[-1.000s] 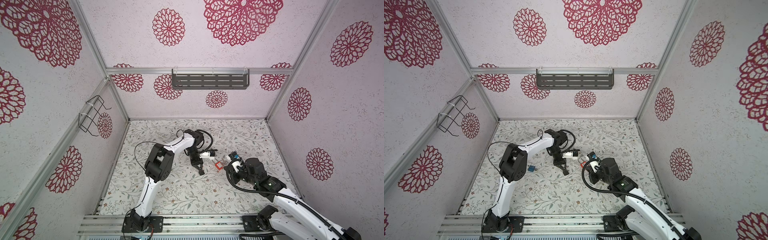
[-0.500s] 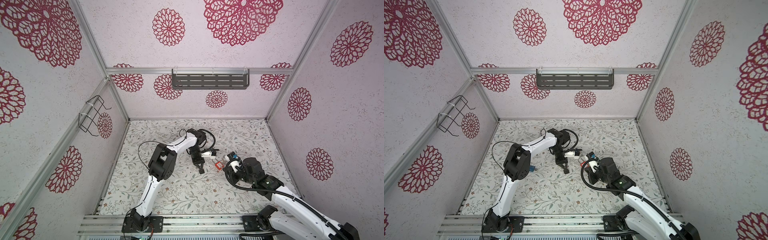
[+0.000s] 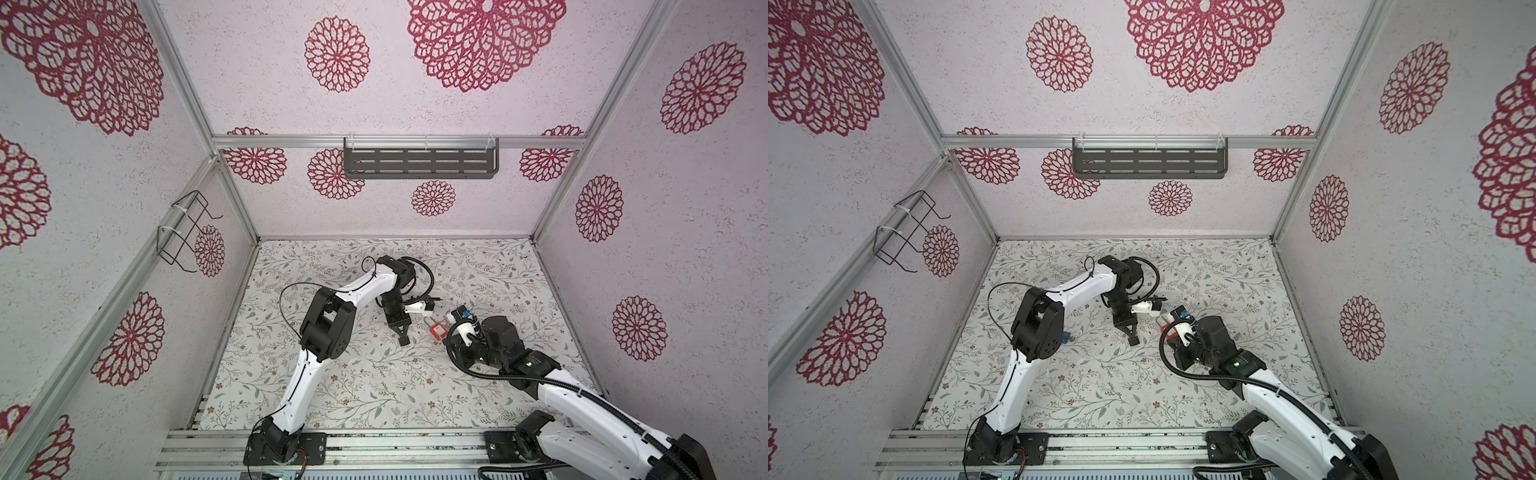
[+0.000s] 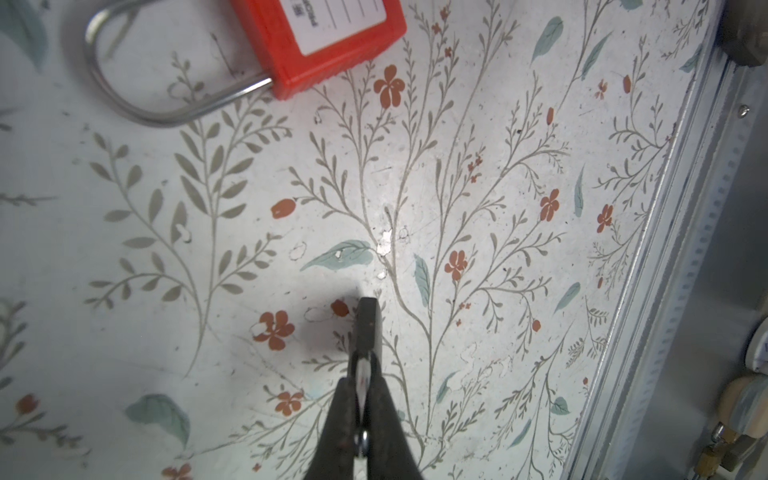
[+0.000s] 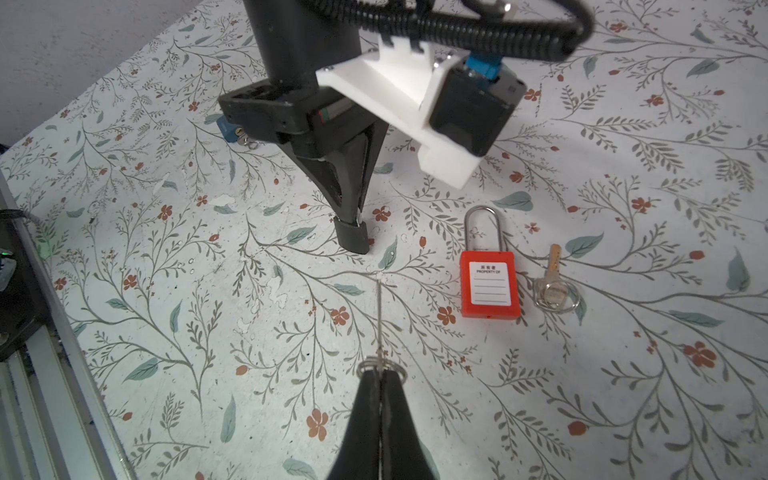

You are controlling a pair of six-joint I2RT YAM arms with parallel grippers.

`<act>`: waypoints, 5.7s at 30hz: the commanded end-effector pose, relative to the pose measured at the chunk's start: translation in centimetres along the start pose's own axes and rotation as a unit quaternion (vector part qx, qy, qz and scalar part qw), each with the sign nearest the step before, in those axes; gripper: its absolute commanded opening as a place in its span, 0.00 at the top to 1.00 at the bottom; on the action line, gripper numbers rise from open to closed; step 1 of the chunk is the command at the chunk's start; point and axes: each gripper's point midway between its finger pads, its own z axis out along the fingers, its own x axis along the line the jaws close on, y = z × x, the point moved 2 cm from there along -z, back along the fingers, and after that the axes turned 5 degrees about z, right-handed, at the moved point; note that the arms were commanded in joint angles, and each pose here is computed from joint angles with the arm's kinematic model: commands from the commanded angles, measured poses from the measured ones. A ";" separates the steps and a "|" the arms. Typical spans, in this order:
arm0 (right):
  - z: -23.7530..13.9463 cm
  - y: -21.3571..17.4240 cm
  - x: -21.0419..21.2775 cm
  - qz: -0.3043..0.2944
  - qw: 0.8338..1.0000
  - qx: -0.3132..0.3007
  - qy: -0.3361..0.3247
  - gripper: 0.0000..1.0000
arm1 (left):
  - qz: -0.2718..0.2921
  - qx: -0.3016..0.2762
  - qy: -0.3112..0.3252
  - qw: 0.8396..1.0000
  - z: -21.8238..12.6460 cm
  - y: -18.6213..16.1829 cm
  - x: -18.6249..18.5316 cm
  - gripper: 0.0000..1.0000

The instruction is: Lock with the key

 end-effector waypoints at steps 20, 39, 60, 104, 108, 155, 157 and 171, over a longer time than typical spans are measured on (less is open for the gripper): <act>1.7 -0.3 0.5 0.015 0.999 -0.006 0.032 1.00 | 0.000 0.017 0.067 0.998 1.1 0.6 3.5 0.79; 3.2 -0.9 -0.6 0.070 0.997 0.045 -0.003 1.00 | -0.088 -0.110 0.209 0.968 -7.2 0.0 5.7 0.63; 11.5 0.9 -0.5 0.064 0.985 0.154 -0.033 1.00 | -0.250 -0.313 0.452 0.797 -21.2 -10.7 -1.3 0.03; 10.9 3.3 -0.7 0.051 0.984 0.134 -0.103 0.70 | -0.465 -0.358 0.412 0.697 -21.7 -17.5 -2.3 0.03; 9.1 6.0 0.8 0.001 0.992 0.092 -0.091 0.69 | -0.492 -0.363 0.388 0.690 -21.5 -17.6 -3.3 0.03; 26.7 6.6 19.7 -0.320 0.917 0.204 0.124 0.50 | -0.714 -0.446 0.235 0.487 -18.1 -30.1 -3.6 0.03; 27.0 6.5 19.8 -0.319 0.917 0.206 0.125 0.50 | -0.713 -0.446 0.235 0.488 -18.0 -30.1 -3.6 0.03; 28.8 6.5 19.5 -0.300 0.928 0.194 0.106 0.47 | -0.709 -0.446 0.223 0.500 -17.4 -29.8 -3.3 0.03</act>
